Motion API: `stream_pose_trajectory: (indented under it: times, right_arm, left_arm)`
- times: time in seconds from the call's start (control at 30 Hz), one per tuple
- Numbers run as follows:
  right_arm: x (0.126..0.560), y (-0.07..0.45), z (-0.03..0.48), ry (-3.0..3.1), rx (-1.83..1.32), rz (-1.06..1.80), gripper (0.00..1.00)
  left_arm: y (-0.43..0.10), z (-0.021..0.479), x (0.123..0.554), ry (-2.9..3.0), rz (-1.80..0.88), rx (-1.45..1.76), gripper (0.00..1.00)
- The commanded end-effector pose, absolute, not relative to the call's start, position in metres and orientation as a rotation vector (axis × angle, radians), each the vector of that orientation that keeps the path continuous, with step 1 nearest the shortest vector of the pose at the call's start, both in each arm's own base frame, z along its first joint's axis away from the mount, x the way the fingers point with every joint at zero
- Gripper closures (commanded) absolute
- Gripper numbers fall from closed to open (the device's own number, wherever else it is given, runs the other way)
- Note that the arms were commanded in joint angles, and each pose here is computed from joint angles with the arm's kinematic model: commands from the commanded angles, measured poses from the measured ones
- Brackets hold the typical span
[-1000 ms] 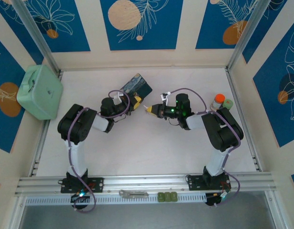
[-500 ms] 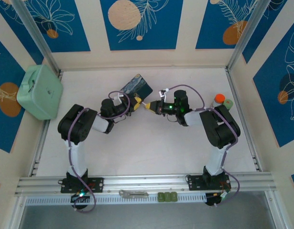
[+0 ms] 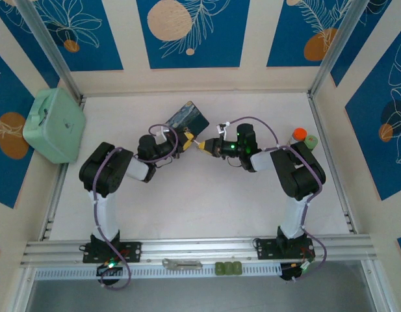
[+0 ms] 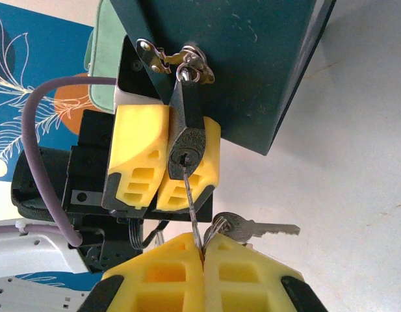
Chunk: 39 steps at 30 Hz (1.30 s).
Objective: Unlock a padlock with a key
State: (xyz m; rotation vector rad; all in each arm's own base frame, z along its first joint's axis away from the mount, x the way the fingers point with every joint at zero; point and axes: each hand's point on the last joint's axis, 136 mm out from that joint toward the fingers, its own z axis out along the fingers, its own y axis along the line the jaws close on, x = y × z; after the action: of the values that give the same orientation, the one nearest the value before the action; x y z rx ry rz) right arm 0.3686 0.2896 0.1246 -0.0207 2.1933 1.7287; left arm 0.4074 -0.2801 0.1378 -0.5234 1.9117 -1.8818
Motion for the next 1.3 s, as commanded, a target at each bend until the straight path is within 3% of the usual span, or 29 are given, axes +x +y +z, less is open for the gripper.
stream_pose_trajectory:
  times: [0.0, 0.47, 0.83, 1.27]
  right_arm:
    - [0.379, 0.288, 0.132, 2.145, -0.027, 1.746, 1.0]
    - [0.375, 0.3, 0.142, 2.128, -0.073, 1.81, 1.0]
    - [0.389, 0.297, 0.141, 2.168, 0.185, 1.871, 1.0]
    - [0.376, 0.307, 0.134, 2.263, 0.285, 1.953, 1.0]
  left_arm:
    - [-0.29, 0.163, 0.399, 1.836, -1.942, -0.41, 1.0]
    - [-0.298, 0.157, 0.398, 1.852, -1.948, -0.406, 1.0]
    - [-0.307, 0.152, 0.392, 1.872, -1.95, -0.391, 1.0]
    - [-0.314, 0.152, 0.39, 1.874, -1.961, -0.369, 1.0]
